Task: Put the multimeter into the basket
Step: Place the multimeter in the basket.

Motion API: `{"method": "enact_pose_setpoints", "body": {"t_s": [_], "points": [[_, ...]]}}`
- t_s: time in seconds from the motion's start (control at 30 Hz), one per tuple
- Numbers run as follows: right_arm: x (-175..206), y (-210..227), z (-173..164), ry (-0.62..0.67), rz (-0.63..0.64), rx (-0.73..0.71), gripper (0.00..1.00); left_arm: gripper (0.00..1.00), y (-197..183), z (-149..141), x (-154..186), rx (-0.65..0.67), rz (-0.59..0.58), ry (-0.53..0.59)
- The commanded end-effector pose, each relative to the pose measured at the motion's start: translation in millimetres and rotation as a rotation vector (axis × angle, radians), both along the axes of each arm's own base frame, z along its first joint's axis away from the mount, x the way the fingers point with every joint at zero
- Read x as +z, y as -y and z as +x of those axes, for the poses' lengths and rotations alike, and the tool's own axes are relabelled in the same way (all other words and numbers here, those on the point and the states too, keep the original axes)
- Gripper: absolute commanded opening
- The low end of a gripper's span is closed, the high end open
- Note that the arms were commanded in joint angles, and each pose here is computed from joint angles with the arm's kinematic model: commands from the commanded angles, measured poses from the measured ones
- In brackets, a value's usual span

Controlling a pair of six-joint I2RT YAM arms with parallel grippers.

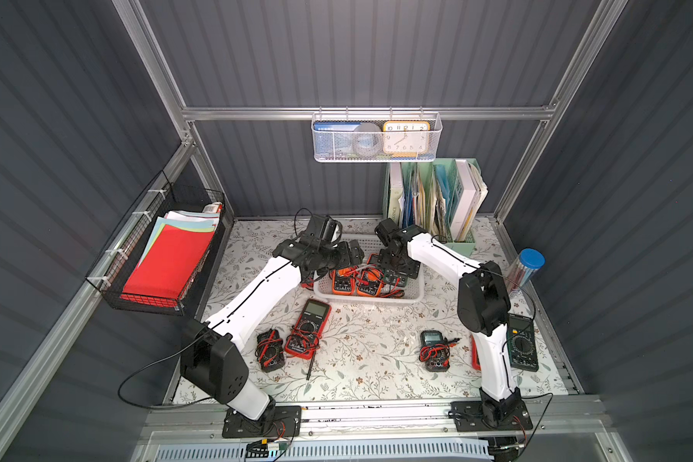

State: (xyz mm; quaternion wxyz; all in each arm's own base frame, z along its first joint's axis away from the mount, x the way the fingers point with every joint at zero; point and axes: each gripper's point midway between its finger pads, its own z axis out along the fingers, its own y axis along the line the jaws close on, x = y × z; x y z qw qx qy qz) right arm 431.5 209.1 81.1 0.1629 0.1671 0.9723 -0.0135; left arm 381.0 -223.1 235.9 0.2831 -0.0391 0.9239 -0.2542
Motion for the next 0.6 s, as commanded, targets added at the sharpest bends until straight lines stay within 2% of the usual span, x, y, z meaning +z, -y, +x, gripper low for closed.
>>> {"method": "enact_pose_setpoints", "body": {"t_s": [0.0, 0.33, 0.57], "points": [[19.8, 6.0, -11.8, 0.009, -0.023, 0.000, 0.99, 0.99, -2.2, -2.5, 16.0, -0.020, -0.001, 0.030], [72.1, 5.6, -10.6, 0.147, 0.028, 0.003, 0.99, 0.99, 0.6, -1.8, 14.5, -0.022, -0.016, 0.024], [68.7, -28.9, 8.3, 0.177, 0.161, 0.063, 0.97, 0.99, 2.3, -0.8, 12.7, -0.026, -0.019, 0.019]]}}
